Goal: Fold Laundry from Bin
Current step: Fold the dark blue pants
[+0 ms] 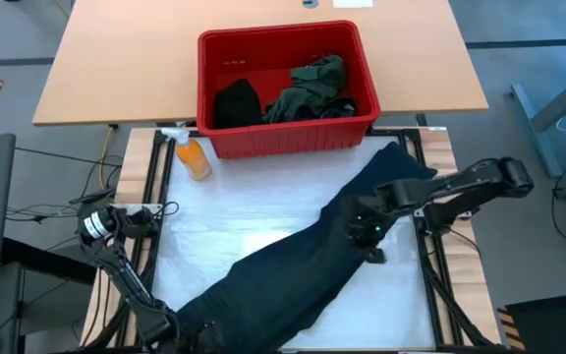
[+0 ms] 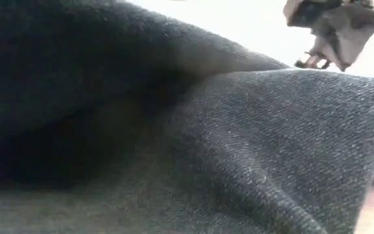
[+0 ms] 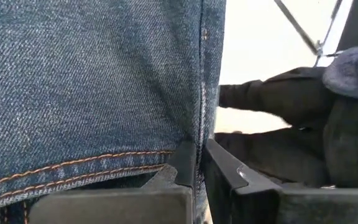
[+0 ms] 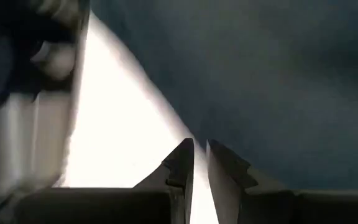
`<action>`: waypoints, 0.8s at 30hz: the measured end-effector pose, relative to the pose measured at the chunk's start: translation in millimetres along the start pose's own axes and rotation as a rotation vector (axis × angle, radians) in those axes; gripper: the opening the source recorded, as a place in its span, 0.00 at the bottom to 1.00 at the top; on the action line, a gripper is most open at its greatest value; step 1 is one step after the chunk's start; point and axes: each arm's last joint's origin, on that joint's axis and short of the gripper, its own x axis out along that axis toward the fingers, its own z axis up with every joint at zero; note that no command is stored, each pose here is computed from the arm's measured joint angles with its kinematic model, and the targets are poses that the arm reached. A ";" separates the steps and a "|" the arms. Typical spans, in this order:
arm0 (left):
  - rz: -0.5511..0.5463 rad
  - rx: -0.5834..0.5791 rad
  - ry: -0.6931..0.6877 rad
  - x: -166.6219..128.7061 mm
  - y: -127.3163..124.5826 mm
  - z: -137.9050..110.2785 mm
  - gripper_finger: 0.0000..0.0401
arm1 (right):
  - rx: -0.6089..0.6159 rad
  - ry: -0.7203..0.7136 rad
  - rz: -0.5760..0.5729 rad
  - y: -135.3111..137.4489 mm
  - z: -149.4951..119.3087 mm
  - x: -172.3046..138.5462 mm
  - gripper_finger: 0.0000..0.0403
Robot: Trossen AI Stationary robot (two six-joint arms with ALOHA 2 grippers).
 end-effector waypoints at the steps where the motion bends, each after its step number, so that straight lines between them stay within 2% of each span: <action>1: 0.002 0.011 0.008 0.0 0.2 -0.2 0.00 | -0.002 -0.078 -0.083 -2.7 4.6 1.4 0.18; 3: 0.001 0.027 0.019 0.3 0.4 0.5 0.00 | 0.009 -0.187 -0.170 -11.3 12.6 8.8 0.18; 5: 0.003 0.029 0.027 1.2 1.6 1.8 0.00 | 0.035 -0.202 -0.175 -22.5 15.8 20.2 0.18; 10: -0.006 -0.014 0.028 1.3 0.7 2.3 0.04 | 0.097 -0.019 -0.158 -43.5 3.8 58.1 0.18; 15: -0.048 -0.083 0.126 1.2 -3.4 0.3 0.19 | 0.106 0.149 -0.213 -55.0 -9.3 83.4 0.17; 20: -0.104 -0.058 0.213 -13.9 -11.1 -0.2 0.36 | 0.112 0.223 -0.234 -59.7 -14.6 79.7 0.17; 24: -0.138 0.004 0.143 -46.0 -17.1 7.5 0.45 | 0.073 0.138 -0.235 -54.8 -4.0 56.2 0.17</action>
